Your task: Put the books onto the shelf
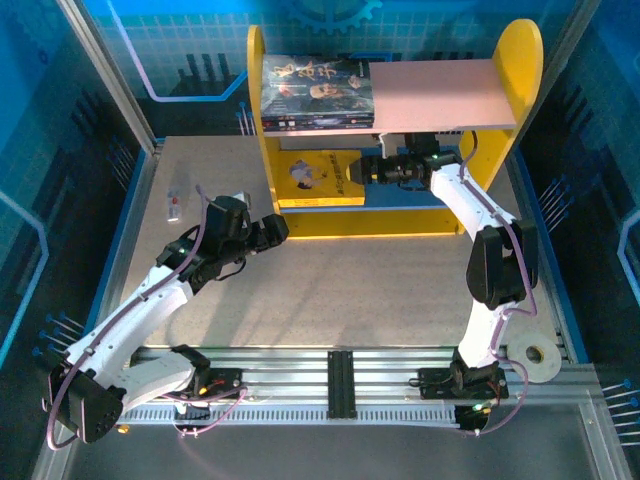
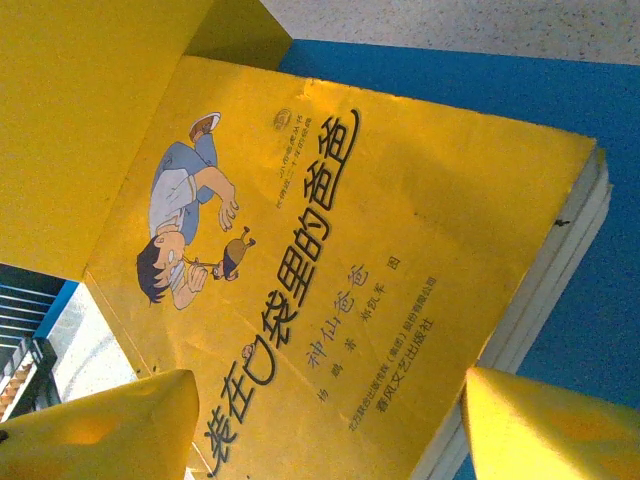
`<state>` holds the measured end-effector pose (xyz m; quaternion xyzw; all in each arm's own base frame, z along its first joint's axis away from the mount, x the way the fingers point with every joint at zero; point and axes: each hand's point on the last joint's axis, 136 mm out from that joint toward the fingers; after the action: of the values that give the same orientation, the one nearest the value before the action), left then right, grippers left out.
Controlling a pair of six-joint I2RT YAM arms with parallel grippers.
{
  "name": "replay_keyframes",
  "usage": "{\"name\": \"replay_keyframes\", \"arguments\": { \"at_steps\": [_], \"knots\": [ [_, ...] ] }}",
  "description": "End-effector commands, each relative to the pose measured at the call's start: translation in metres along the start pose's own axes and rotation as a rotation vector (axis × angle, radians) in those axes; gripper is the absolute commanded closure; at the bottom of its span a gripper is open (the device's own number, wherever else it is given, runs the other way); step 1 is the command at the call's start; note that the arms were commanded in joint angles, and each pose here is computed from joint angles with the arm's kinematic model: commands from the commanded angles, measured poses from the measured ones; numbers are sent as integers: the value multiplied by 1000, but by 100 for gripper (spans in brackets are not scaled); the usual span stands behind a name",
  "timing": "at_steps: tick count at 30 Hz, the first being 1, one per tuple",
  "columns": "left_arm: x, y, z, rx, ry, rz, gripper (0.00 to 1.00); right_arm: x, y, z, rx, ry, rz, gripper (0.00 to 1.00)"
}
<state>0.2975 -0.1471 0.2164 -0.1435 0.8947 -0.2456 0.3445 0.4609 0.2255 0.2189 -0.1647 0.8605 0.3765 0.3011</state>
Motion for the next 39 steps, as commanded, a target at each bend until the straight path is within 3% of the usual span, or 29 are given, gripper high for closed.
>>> {"name": "replay_keyframes", "arguments": {
  "at_steps": [1,17,39],
  "knots": [
    [-5,3,-5,-2,-25,0,16,2,44,5,-115,32,-47,29],
    [-3,5,-1,-10,-15,-1,16,-16,41,13,-113,2,-32,28],
    [-4,6,-5,-12,-18,1,15,-4,46,-39,149,-148,-186,14]
  ]
}}
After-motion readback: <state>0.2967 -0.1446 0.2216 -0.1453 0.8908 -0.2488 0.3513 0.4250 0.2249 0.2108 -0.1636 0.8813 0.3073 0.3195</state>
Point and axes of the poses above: each hand's point on the last joint's axis, 136 mm out from that joint toward the fingers, its own z axis out along the fingers, its own y axis along the line the jaws close on, x = y × z, and after that the axes turned 1 degree about z, right-handed
